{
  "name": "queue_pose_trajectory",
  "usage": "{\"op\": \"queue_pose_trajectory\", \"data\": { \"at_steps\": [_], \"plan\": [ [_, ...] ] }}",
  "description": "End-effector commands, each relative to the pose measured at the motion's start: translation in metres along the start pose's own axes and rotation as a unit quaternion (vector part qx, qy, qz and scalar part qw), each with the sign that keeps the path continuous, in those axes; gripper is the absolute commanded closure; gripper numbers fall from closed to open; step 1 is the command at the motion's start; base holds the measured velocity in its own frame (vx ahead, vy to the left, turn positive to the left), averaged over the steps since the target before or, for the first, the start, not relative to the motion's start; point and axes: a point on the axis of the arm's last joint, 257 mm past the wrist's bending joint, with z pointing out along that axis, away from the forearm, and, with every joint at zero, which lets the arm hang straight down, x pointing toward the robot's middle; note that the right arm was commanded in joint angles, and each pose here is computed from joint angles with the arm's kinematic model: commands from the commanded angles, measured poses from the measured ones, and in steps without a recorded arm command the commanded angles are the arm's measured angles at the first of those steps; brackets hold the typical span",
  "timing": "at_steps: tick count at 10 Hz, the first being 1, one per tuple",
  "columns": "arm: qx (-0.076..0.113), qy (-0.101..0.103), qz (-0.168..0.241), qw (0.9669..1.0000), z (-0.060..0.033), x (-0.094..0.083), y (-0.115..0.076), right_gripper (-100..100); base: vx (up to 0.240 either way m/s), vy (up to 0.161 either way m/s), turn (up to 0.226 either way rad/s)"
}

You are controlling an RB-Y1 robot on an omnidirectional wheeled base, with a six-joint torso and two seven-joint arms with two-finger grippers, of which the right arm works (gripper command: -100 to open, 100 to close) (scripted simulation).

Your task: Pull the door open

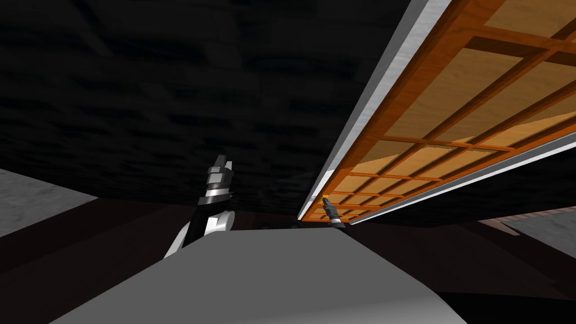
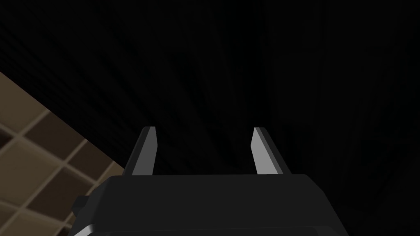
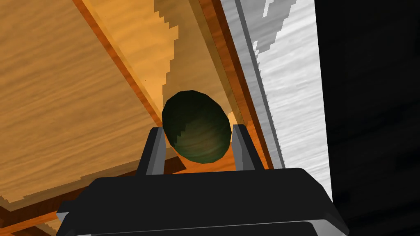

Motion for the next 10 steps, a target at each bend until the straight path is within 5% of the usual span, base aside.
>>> {"op": "queue_pose_trajectory", "data": {
  "at_steps": [1, 6, 10],
  "plan": [
    [0.001, 0.001, 0.032, 0.9995, 0.0011, 0.0034, 0.0027, 100, -0.053, -0.026, 0.055],
    [0.004, -0.004, 0.092, 0.9957, 0.0055, 0.0033, 0.0043, 100, -0.039, -0.018, 0.038],
    [0.007, -0.009, 0.155, 0.9878, 0.0102, 0.0032, 0.0060, 100, -0.037, -0.019, 0.038]
  ]
}}
